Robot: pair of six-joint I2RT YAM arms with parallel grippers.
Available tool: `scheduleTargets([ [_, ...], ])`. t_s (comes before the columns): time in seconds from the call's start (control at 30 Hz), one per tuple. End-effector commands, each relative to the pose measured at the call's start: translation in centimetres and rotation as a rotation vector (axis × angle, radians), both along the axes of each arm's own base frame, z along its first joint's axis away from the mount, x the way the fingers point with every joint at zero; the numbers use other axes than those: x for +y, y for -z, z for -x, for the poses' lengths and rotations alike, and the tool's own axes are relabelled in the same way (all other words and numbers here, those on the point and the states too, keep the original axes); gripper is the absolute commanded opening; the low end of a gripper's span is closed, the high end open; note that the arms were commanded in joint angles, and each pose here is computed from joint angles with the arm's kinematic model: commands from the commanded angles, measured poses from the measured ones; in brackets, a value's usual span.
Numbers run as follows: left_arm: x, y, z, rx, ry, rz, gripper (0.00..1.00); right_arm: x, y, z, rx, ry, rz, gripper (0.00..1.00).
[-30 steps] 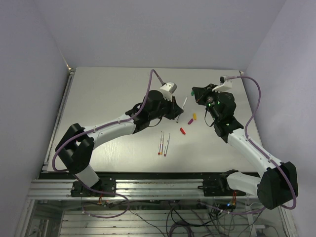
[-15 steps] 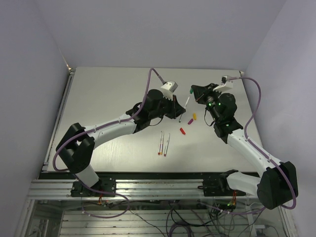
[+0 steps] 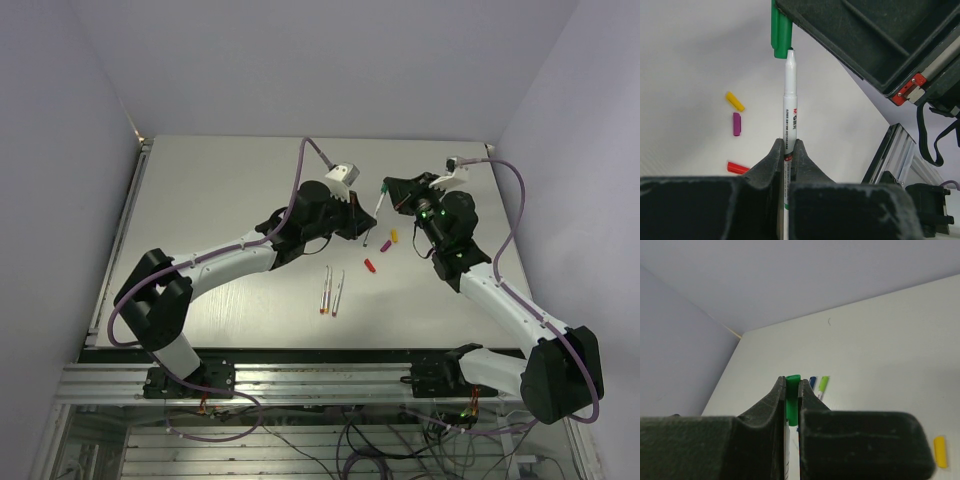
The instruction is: Insert the pens into the pen caps
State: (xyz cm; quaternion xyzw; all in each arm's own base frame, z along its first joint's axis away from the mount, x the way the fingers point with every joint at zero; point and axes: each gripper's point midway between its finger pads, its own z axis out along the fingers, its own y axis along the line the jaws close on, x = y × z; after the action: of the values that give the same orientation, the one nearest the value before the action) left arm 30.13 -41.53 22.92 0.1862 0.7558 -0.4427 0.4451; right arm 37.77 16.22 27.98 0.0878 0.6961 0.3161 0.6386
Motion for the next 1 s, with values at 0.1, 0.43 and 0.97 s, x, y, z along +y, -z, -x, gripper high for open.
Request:
scheduleTargets([
  [0.1, -0.2, -1.2, -0.8, -0.028, -0.023, 0.037, 0.07, 0.0, -0.5, 0.4, -0.016, -0.004, -0.006, 0.0],
  [0.43, 0.0, 0.3, -0.3, -0.02, 0.008, -0.017, 0.07, 0.0, -0.6, -0.1, -0.021, 0.008, -0.008, 0.0],
  [0.97, 0.0, 1.6, -0.2, -0.012, 0.02, -0.051, 0.07, -0.3, -1.3, -0.7, -0.043, 0.034, -0.009, 0.0],
])
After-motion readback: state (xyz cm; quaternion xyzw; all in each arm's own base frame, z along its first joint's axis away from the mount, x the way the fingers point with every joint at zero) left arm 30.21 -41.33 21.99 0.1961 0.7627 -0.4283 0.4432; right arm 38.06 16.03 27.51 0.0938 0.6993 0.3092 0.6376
